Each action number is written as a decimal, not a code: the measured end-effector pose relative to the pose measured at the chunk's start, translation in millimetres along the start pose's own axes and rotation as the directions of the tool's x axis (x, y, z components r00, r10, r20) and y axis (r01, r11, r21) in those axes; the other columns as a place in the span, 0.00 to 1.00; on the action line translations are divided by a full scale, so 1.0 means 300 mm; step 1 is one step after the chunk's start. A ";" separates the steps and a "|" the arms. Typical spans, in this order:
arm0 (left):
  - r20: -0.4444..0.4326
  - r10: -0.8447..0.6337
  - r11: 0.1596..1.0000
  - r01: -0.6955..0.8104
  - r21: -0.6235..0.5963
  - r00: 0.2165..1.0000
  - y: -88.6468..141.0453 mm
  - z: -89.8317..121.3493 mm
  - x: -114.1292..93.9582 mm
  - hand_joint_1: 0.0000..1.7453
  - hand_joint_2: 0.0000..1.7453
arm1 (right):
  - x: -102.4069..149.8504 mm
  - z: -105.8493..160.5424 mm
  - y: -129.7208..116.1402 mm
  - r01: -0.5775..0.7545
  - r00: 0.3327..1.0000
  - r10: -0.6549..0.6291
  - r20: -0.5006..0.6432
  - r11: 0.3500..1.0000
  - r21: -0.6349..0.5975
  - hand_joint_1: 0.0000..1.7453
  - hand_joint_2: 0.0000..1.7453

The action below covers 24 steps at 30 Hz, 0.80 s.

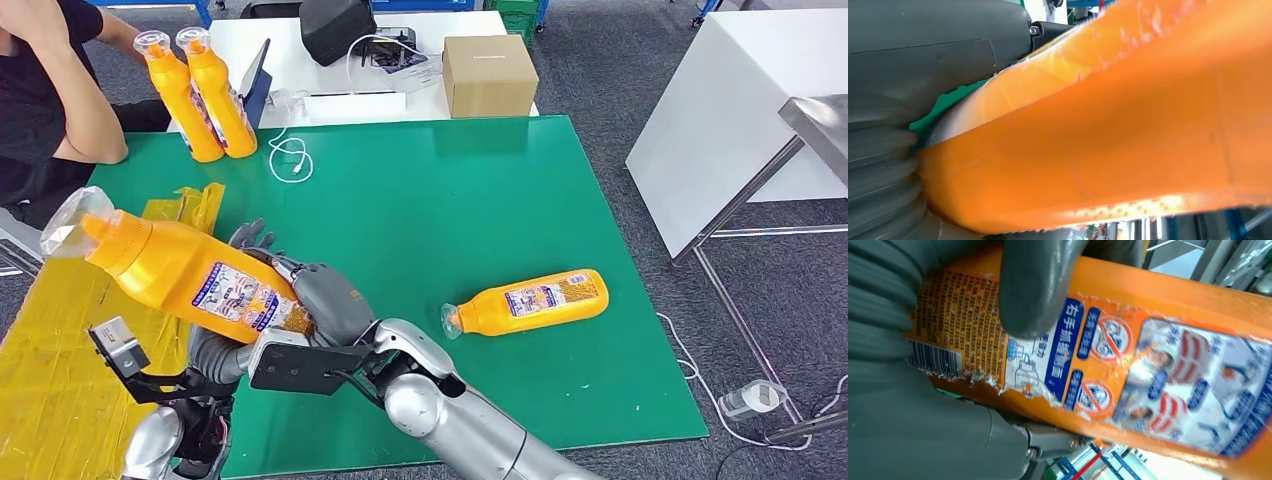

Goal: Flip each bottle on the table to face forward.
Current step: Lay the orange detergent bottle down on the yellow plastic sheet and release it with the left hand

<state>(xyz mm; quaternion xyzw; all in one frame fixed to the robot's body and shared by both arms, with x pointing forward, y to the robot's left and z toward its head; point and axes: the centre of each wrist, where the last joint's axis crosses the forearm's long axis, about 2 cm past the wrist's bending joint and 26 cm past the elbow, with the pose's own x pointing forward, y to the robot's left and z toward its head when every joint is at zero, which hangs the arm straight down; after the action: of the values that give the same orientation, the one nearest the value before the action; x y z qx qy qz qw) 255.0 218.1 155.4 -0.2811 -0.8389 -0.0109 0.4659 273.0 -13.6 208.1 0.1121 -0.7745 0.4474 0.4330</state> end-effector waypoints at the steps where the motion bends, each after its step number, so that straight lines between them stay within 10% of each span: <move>1: 0.001 0.002 1.000 -0.002 0.002 1.000 0.001 0.000 0.000 0.00 1.00 | 0.000 -0.003 0.005 -0.001 1.000 0.001 -0.002 1.000 0.005 1.00 1.00; 24: -0.018 0.019 0.999 -0.018 0.045 1.000 0.016 0.032 0.000 0.00 1.00 | -0.121 0.078 0.080 -0.073 0.990 0.079 -0.116 0.996 0.053 1.00 1.00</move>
<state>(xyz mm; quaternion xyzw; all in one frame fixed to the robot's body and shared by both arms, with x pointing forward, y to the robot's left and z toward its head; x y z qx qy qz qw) 249.9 224.8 148.7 -0.2782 -0.8320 0.0099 0.4798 268.1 -26.1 160.5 0.0665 -0.7403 0.4881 0.4576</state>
